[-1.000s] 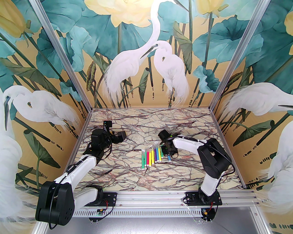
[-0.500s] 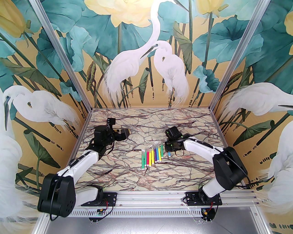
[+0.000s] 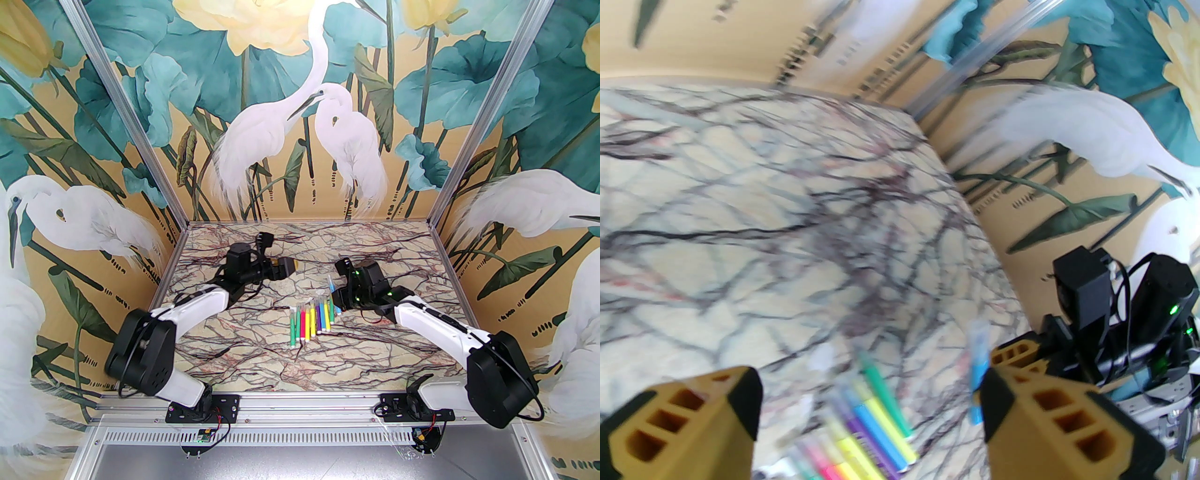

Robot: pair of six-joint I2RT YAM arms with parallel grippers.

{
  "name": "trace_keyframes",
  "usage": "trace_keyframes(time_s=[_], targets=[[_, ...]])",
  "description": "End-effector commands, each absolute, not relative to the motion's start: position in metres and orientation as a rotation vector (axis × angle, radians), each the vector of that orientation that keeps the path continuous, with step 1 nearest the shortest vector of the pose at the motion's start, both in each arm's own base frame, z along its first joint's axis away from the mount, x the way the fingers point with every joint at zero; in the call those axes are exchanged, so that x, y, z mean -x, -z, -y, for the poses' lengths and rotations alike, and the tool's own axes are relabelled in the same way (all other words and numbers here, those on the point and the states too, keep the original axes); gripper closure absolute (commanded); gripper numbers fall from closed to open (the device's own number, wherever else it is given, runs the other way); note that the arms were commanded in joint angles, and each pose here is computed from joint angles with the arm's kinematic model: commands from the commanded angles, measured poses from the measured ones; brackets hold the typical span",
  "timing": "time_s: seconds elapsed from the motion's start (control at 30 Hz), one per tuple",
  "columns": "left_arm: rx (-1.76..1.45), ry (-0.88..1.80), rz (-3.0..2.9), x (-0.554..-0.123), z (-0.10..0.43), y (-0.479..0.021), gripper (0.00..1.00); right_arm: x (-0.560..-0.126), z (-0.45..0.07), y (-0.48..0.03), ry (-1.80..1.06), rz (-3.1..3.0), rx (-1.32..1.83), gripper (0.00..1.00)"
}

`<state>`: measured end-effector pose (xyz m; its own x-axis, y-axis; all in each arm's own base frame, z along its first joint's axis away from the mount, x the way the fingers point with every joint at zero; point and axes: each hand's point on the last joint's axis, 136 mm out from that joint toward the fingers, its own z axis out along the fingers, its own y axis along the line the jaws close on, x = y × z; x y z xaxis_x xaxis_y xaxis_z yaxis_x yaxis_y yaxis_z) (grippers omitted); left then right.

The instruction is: Open the pen caps

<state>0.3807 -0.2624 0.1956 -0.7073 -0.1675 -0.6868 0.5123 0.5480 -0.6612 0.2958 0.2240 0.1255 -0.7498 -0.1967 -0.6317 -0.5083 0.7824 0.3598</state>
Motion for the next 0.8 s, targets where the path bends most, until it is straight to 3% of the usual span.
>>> trace_keyframes(time_s=[0.0, 0.3, 0.77], targets=[[-0.363, 1.348, -2.003, -0.371, 0.293, -0.213, 0.23, -0.297, -0.231, -0.141, -0.756, -2.301, 0.568, 1.0], [-0.5, 1.524, -2.005, -0.353, 0.337, -0.203, 0.34, -0.297, -0.232, -0.151, -0.767, -2.262, 0.578, 1.0], [-0.601, 1.583, -2.002, -0.339, 0.359, -0.199, 0.38, -0.295, -0.235, -0.158, -0.79, -2.236, 0.593, 1.0]])
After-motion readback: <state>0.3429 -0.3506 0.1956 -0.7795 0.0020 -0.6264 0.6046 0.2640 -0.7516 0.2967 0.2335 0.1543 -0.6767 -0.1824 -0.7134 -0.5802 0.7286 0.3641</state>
